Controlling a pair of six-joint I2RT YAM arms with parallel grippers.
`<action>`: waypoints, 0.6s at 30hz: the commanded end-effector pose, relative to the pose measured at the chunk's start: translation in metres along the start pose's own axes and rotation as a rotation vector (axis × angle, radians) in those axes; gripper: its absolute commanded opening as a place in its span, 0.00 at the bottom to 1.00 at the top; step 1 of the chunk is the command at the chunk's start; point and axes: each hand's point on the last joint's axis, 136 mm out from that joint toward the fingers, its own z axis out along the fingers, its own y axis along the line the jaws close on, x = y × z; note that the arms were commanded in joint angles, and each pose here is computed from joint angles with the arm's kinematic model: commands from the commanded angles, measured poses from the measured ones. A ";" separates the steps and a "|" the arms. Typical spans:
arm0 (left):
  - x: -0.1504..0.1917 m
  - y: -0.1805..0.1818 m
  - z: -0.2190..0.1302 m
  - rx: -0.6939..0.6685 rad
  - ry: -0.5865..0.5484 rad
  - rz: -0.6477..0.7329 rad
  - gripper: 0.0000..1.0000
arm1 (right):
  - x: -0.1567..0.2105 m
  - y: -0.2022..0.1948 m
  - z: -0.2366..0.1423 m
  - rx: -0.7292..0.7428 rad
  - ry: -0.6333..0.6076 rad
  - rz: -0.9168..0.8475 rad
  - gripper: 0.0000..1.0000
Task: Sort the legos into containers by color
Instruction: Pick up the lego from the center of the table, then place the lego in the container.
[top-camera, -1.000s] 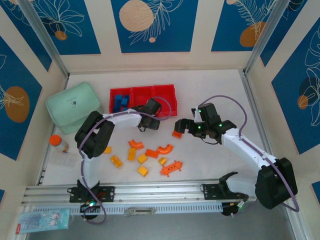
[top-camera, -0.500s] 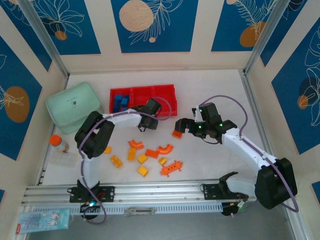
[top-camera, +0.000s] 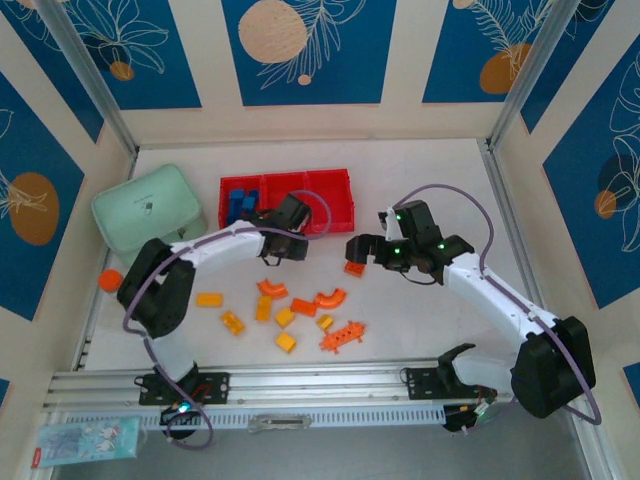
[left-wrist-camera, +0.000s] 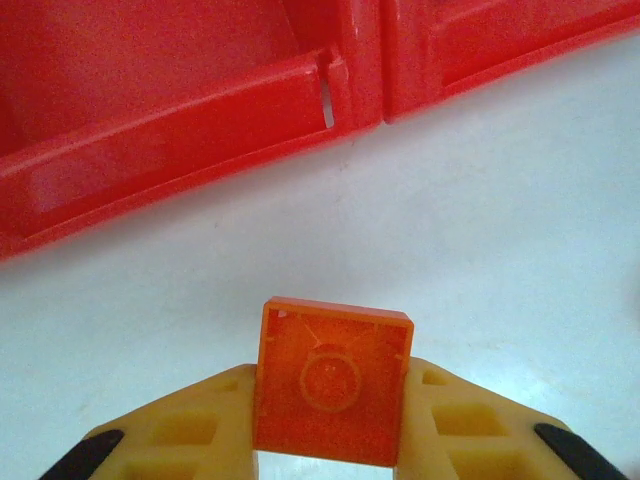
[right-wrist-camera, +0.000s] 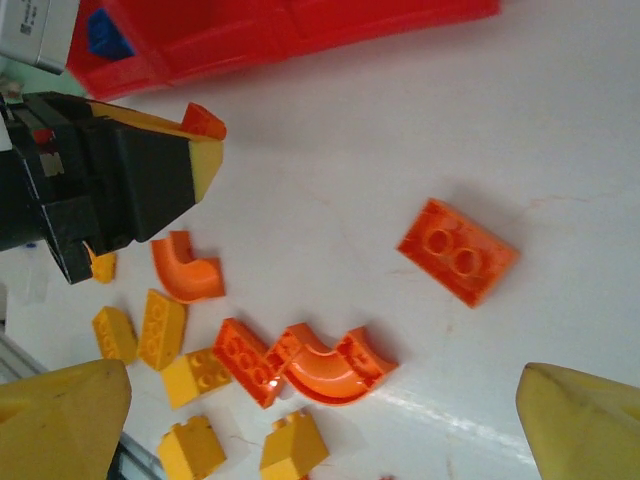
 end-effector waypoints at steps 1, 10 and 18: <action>-0.007 0.006 -0.026 0.002 -0.013 -0.053 0.29 | -0.004 0.019 -0.001 -0.028 0.012 -0.062 0.99; -0.079 0.044 -0.024 -0.136 -0.054 -0.150 0.27 | -0.017 0.033 0.002 -0.041 -0.007 -0.070 0.99; -0.112 0.065 0.012 -0.212 -0.041 -0.199 0.36 | -0.021 0.030 -0.002 -0.050 -0.009 -0.049 0.99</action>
